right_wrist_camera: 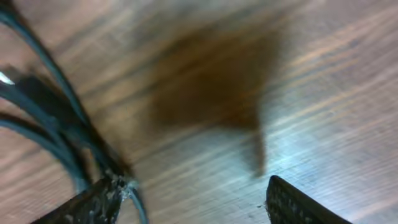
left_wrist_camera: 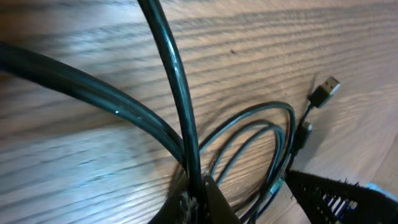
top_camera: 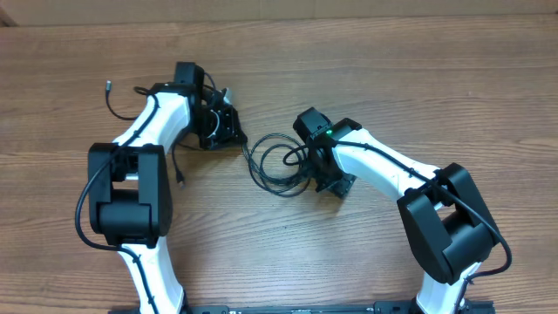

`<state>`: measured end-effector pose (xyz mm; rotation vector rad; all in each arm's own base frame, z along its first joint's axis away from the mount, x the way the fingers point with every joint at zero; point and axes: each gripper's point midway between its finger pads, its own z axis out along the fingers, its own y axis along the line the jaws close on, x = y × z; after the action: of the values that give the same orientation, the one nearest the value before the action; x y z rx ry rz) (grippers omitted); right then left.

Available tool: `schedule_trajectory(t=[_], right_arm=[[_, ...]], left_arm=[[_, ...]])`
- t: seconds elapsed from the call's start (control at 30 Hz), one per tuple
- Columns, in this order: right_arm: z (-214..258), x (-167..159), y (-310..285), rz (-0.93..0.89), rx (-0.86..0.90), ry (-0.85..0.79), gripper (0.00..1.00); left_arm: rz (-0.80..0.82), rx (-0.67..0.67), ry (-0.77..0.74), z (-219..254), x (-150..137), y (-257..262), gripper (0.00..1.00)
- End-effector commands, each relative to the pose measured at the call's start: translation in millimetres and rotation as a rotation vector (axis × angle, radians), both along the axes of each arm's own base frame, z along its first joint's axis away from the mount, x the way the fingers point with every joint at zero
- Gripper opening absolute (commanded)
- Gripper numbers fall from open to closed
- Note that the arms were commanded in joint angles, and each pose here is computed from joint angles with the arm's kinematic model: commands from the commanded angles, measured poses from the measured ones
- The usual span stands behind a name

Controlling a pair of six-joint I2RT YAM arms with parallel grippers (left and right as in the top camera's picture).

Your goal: Untangle cables

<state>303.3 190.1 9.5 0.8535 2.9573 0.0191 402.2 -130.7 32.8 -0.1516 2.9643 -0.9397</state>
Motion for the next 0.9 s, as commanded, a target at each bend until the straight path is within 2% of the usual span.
schedule_trajectory(t=[0.0, 0.17, 0.27, 0.33, 0.43, 0.57, 0.67, 0.77, 0.87], right_arm=[[-0.9, 13.5, 2.6, 0.006, -0.003, -0.064, 0.8], [3.1, 34.9, 17.2, 0.005, 0.058, -0.153, 0.88], [3.5, 35.8, 19.2, 0.006, 0.067, -0.155, 0.89], [3.1, 34.5, 18.4, 0.072, 0.055, -0.151, 0.95], [2.4, 31.7, 16.3, 0.184, 0.032, -0.142, 1.0], [0.5, 28.2, 0.3, 0.159, 0.005, -0.103, 1.0], [0.1, 27.9, -2.8, 0.15, 0.007, -0.093, 1.0], [0.1, 28.0, -3.2, 0.148, 0.009, -0.092, 1.0], [0.0, 27.9, -4.5, 0.142, 0.006, -0.09, 1.0]], left_arm=[[-0.059, -0.016, -0.014, 0.5, -1.4, -13.7, 0.05], [-0.103, -0.013, -0.001, 0.0, -10.8, -30.9, 0.04], [-0.131, -0.017, -0.019, 0.7, -11.5, -39.5, 0.04], [-0.168, -0.056, -0.05, 5.3, -10.3, -43.5, 0.04], [-0.221, -0.183, -0.098, 21.0, -9.8, -50.6, 0.04], [-0.29, -0.434, -0.179, 55.4, -14.5, -56.6, 0.04], [-0.299, -0.519, -0.229, 68.8, -14.2, -46.7, 0.04], [-0.272, -0.506, -0.234, 67.3, -9.9, -34.0, 0.04], [-0.234, -0.434, -0.238, 57.3, -1.4, -14.1, 0.04]])
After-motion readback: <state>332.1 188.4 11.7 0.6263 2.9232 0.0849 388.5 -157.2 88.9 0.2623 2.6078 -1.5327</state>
